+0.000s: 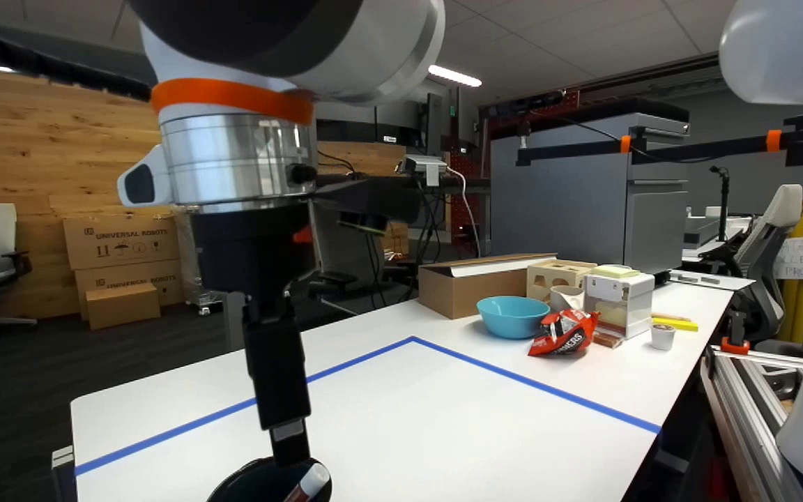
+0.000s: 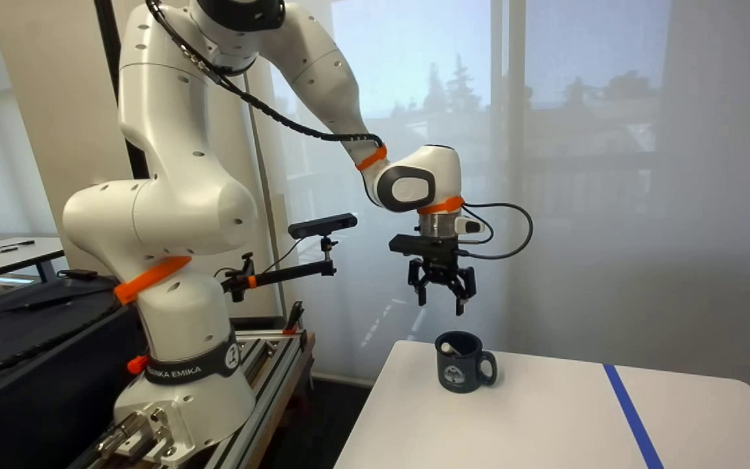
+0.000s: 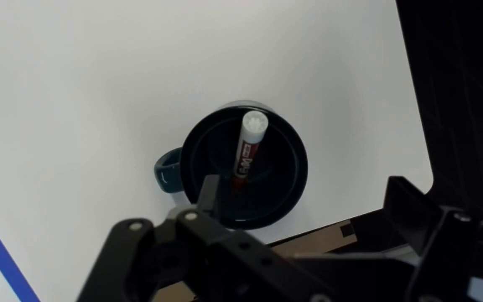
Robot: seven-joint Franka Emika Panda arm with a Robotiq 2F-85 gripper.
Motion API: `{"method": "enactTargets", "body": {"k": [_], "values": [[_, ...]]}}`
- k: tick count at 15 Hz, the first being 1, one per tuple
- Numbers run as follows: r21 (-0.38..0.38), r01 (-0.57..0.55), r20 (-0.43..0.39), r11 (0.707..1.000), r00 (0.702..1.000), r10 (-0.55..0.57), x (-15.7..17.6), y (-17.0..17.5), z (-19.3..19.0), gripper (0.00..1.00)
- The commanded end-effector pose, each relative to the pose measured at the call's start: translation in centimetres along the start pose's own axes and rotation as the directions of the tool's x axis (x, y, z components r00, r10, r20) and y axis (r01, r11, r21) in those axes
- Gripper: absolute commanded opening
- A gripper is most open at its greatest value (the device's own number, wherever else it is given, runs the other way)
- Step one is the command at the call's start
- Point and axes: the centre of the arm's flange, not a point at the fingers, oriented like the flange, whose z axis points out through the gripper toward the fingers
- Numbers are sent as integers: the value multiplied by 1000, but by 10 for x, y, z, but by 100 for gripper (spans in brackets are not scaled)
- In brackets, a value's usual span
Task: Pick up the marker from the cup and put it on the table
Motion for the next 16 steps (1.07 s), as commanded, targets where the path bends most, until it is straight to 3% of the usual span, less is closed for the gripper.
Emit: {"method": "enactTargets", "body": {"k": [1,3,4,7,16], "values": [[-98,-82,86,992,992,90,44,1,16,100],[-156,-124,106,980,984,142,59,9,17,100],[-91,-83,63,992,994,89,29,-1,12,100],[-145,-108,80,984,989,120,43,4,18,100],[-212,-186,132,960,967,217,63,32,25,100]]}}
